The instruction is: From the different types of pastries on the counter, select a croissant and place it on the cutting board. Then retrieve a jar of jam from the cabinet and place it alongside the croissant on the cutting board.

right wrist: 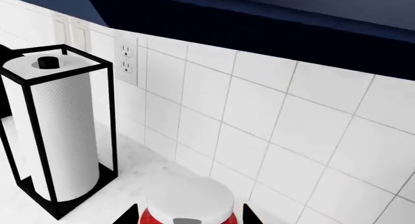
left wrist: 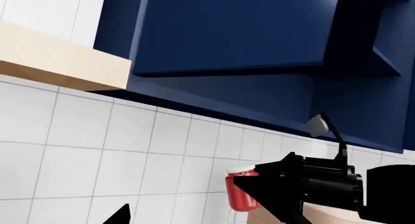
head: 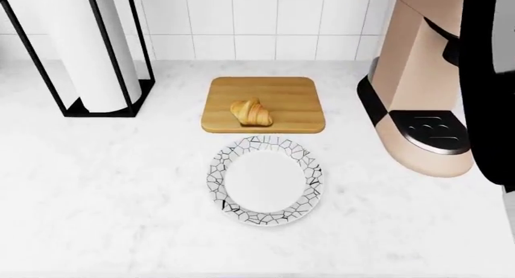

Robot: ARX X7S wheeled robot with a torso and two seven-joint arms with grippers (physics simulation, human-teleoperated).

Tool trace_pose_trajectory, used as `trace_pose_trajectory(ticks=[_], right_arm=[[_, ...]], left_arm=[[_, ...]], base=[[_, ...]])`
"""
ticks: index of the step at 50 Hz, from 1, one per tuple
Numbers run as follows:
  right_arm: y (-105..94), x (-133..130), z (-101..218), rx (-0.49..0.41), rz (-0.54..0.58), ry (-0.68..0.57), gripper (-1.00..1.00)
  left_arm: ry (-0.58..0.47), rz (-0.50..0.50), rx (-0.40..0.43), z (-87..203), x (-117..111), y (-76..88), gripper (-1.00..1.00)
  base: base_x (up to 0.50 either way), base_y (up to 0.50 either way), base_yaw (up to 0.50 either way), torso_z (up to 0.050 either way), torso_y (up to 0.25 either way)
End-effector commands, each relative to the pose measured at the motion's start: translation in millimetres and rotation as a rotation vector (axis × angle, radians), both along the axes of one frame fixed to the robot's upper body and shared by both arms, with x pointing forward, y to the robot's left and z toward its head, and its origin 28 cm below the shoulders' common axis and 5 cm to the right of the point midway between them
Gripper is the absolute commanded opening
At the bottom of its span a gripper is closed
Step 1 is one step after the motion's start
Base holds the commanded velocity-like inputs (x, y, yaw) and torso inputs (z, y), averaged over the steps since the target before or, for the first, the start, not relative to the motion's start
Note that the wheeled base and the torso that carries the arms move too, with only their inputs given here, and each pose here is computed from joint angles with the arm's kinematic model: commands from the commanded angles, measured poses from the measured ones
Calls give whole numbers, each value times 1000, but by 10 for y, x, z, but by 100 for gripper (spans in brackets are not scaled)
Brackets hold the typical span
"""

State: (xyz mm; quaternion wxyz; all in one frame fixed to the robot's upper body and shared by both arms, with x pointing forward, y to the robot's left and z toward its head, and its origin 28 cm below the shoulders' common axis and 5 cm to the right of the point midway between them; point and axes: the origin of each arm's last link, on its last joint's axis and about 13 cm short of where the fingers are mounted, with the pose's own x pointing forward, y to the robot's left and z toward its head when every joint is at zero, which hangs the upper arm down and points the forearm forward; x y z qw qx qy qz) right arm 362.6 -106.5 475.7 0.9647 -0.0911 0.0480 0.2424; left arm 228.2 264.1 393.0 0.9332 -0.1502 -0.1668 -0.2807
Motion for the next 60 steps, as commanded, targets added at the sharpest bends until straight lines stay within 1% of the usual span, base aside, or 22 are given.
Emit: trace_pose_trajectory(ticks=[1,6,11,14,19,30,34,39,43,47,50,56,60], right_arm=[[166,113,-117,19,2,9,-100],[253,182,-259,55,-10,34,-100],[287,283,-504,81,-32,89,-100],[285,341,-673,74,-48,131,-100],[262,395,-865,47,-69,183,-100],[163,463,-1179,8,-124,267,-100],[152,491,-1296,-2,-132,282,-100],[188,532,-1392,-10,-121,260,-100],[221,593,-1476,-6,-98,187,-100],[254,647,-1575,0,-63,118,-100],[272,688,-1654,-25,-43,51,-100],[293,726,-1870,-63,-38,20,-100],[307,736,-1991,-58,-48,16,-100]], left_arm=[[0,1,-4,-4,-20,14,100],[-1,5,-6,3,-46,22,100],[-3,9,-4,49,-122,24,100],[-2,9,-4,70,-151,18,100],[4,7,-7,67,-150,15,100],[10,3,-9,35,-117,9,100],[13,3,-8,-2,-68,12,100],[15,3,-7,-52,-4,18,100],[17,4,-8,-77,20,28,100],[18,6,-10,-67,-13,31,100],[19,5,-12,-41,-52,27,100],[21,3,-12,-31,-37,30,100],[26,6,-11,-53,9,44,100]], base=[[0,0,0,0,0],[0,0,0,0,0],[0,0,0,0,2],[0,0,0,0,0],[0,0,0,2,0],[0,0,0,0,1],[0,0,0,0,0],[0,0,0,0,2],[0,0,0,0,0],[0,0,0,0,0],[0,0,0,3,0],[0,0,0,0,2],[0,0,0,0,0]])
